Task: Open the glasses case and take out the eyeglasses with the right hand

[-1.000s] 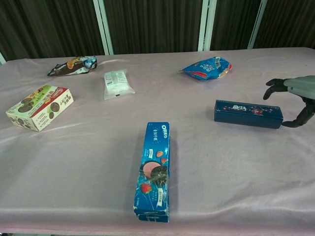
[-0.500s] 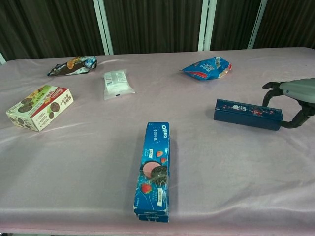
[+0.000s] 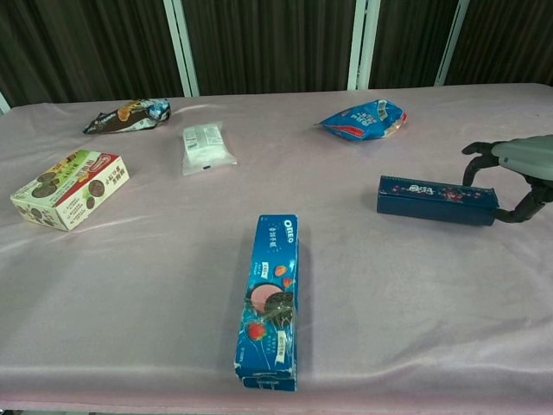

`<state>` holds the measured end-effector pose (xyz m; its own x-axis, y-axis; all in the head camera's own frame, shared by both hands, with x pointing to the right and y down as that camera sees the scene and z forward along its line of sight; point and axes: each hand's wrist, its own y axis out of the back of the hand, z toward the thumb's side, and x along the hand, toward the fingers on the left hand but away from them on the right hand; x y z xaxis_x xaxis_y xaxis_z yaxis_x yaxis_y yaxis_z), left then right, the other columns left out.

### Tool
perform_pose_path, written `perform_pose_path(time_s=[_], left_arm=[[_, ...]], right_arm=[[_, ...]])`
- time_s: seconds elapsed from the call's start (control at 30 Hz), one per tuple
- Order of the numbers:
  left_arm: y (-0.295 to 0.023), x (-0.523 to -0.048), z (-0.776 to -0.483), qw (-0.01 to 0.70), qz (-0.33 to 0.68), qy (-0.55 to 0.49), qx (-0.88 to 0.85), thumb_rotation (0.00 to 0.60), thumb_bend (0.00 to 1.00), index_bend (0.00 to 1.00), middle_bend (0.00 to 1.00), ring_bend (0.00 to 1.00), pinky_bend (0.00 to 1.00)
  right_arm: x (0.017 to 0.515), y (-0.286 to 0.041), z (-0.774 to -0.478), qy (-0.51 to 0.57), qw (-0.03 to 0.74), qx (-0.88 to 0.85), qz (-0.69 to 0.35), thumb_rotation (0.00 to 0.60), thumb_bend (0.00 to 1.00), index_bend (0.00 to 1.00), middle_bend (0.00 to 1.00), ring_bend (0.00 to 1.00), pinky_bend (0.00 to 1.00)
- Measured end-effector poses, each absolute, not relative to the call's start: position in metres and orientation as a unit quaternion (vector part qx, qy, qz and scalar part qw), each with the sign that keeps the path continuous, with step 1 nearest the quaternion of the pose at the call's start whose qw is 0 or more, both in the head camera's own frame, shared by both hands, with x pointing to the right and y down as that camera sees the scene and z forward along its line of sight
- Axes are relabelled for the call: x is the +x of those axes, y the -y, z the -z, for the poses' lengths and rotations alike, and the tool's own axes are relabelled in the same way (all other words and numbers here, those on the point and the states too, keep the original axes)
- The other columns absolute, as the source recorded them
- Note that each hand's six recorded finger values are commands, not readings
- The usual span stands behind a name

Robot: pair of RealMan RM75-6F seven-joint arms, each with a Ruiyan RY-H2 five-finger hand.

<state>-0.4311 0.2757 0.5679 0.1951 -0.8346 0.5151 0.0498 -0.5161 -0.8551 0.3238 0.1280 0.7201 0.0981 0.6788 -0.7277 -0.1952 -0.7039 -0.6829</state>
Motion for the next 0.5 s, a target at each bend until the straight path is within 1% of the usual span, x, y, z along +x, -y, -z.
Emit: perform_pose_path(time_s=[0.23,0.5], left_arm=[[-0.2757,-0.4310,-0.5682,0.394,0.562,-0.294,-0.665,0.600,0.43,0.00,0.02,0.03,0.00],[-0.2756,-0.4310,-0.5678,0.394,0.562,-0.295,-0.665,0.600,0.43,0.00,0.02,0.03,0.00]], right_arm=[[0.3255,-0.1242,-0.7145,0.189,0.342,-0.655,-0.647,0.600,0.69,0.53,0.00,0.00,0.00],[0.3282,-0.1245,-0.7156,0.179,0.340,-0.650,-0.655,0.600,0.76,0.57,0.00,0.00,0.00]])
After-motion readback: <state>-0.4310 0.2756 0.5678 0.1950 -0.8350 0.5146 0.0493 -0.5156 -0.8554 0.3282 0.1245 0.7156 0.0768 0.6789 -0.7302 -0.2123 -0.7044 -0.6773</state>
